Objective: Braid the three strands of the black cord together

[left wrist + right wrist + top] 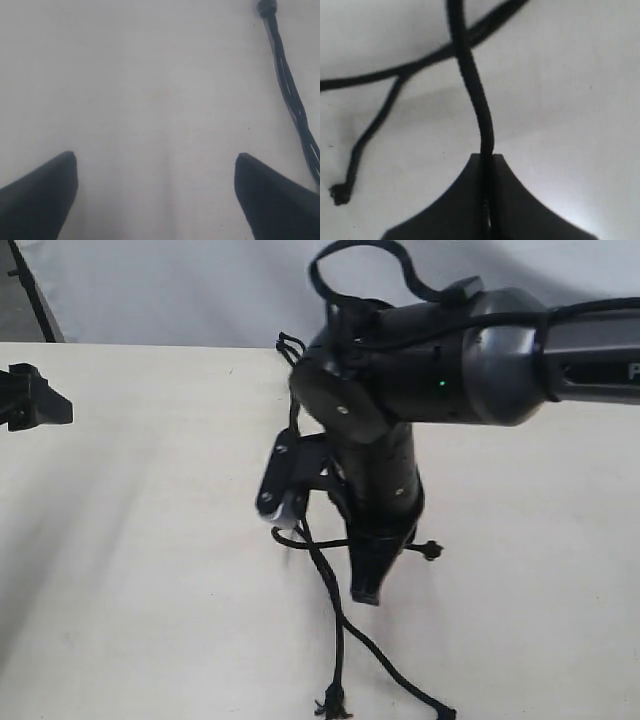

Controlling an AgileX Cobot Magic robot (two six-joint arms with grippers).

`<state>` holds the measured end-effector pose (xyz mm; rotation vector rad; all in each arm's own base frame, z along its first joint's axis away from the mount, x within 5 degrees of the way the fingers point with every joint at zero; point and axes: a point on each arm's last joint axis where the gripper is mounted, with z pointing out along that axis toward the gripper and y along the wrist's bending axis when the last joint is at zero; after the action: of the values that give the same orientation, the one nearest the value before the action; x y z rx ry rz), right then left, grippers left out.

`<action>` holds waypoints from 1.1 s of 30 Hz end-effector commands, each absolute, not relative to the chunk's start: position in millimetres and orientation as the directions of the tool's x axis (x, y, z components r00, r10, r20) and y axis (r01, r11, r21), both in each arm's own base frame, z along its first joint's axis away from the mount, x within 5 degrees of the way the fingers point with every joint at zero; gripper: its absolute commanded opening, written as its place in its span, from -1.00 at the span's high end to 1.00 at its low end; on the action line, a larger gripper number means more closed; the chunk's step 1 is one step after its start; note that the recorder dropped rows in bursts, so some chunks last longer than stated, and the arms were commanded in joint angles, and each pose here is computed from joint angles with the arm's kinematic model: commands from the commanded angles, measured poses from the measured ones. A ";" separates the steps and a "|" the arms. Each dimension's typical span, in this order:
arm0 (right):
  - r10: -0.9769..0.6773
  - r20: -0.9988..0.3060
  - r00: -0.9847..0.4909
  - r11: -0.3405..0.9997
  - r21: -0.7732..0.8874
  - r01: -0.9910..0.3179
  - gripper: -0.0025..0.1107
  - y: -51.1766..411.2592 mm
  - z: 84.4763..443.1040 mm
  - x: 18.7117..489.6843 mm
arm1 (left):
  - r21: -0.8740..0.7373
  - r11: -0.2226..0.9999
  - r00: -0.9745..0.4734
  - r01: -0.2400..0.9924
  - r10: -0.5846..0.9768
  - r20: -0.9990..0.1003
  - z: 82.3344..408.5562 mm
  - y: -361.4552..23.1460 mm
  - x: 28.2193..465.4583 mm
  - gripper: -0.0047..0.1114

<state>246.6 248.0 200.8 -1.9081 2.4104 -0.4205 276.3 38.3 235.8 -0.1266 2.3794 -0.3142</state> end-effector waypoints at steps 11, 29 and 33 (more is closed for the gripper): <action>-0.936 0.059 -0.347 0.327 -0.226 -0.918 -0.03 177.3 135.4 265.3 | -0.269 0.963 -0.732 0.001 -0.183 -0.656 237.4 37.5 275.4 -0.45; -0.874 -0.273 -0.402 0.463 -0.218 -0.859 -0.29 188.6 227.2 246.2 | -0.283 0.959 -0.726 0.014 -0.185 -0.662 238.4 36.0 275.9 -0.45; -0.891 -0.261 -0.373 0.420 -0.157 -0.894 -0.29 200.9 226.4 230.4 | -0.282 0.959 -0.726 0.015 -0.184 -0.663 238.5 35.9 276.0 -0.45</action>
<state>241.9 194.9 227.5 -1.4867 2.3638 -0.0401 276.6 36.4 236.6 -0.1146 2.3702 -0.3386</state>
